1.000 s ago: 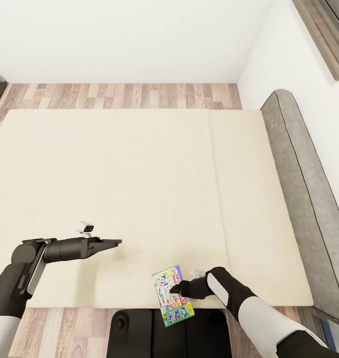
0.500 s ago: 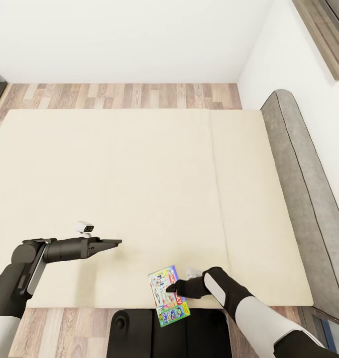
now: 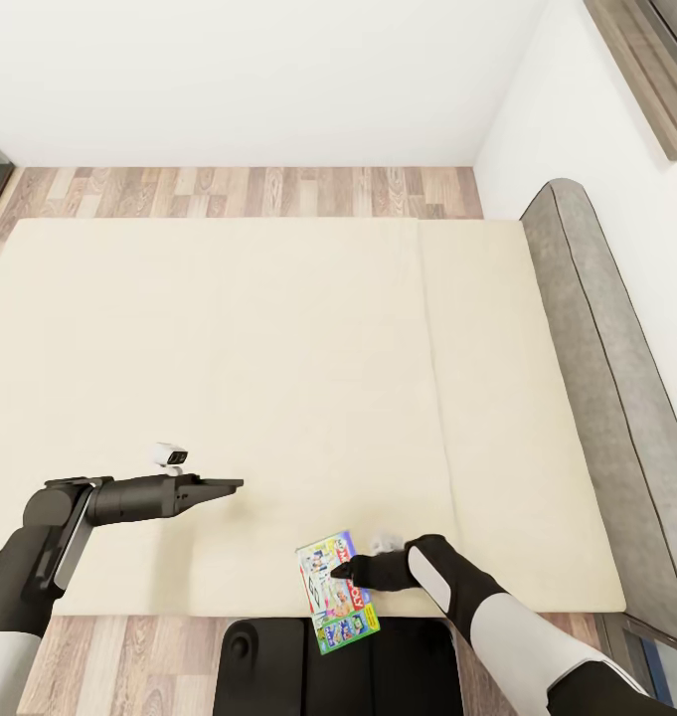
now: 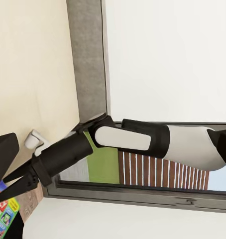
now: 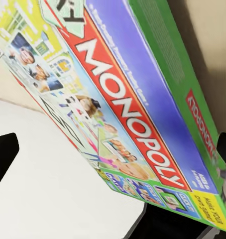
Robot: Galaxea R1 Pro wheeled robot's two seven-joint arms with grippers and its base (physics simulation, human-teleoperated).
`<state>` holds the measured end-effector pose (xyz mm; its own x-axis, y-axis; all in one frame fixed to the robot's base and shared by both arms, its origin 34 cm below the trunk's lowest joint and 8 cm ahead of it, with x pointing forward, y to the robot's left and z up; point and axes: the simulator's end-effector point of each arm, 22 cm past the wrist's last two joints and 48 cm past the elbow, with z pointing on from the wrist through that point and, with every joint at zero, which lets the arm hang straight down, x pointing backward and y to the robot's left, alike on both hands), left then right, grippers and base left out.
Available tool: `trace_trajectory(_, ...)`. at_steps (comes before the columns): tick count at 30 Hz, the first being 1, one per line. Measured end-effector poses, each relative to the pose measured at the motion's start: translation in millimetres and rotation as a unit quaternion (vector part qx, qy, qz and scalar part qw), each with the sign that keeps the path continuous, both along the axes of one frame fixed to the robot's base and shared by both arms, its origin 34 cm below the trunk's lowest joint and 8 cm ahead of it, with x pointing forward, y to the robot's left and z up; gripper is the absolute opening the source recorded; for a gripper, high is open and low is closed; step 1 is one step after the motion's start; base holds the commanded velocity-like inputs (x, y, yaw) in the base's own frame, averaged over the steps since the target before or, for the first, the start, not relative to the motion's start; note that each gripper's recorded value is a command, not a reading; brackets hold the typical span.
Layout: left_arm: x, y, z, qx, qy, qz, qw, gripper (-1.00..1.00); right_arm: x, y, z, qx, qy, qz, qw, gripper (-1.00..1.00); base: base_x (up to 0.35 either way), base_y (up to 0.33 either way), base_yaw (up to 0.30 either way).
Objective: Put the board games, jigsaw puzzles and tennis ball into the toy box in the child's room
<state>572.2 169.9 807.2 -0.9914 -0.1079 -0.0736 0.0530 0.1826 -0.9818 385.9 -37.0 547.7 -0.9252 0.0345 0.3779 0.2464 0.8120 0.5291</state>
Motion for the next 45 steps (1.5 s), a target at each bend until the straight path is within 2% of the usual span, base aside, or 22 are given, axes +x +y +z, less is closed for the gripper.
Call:
trace_trajectory(9, 0.0, 0.1, 0.0, 0.0, 0.0, 0.0, 1.0, 1.0, 6.4, -1.8, -4.1, -0.005, -0.021, -0.002, 0.9998, 1.0, 0.0, 0.0, 0.0)
trace_trajectory(45, 0.3, 0.5, 0.0, 0.0, 0.0, 0.001, 1.0, 1.0, 1.0, -1.3, -3.7, -0.006, -0.013, 0.003, 0.9999, 1.0, 0.0, 0.019, 0.0)
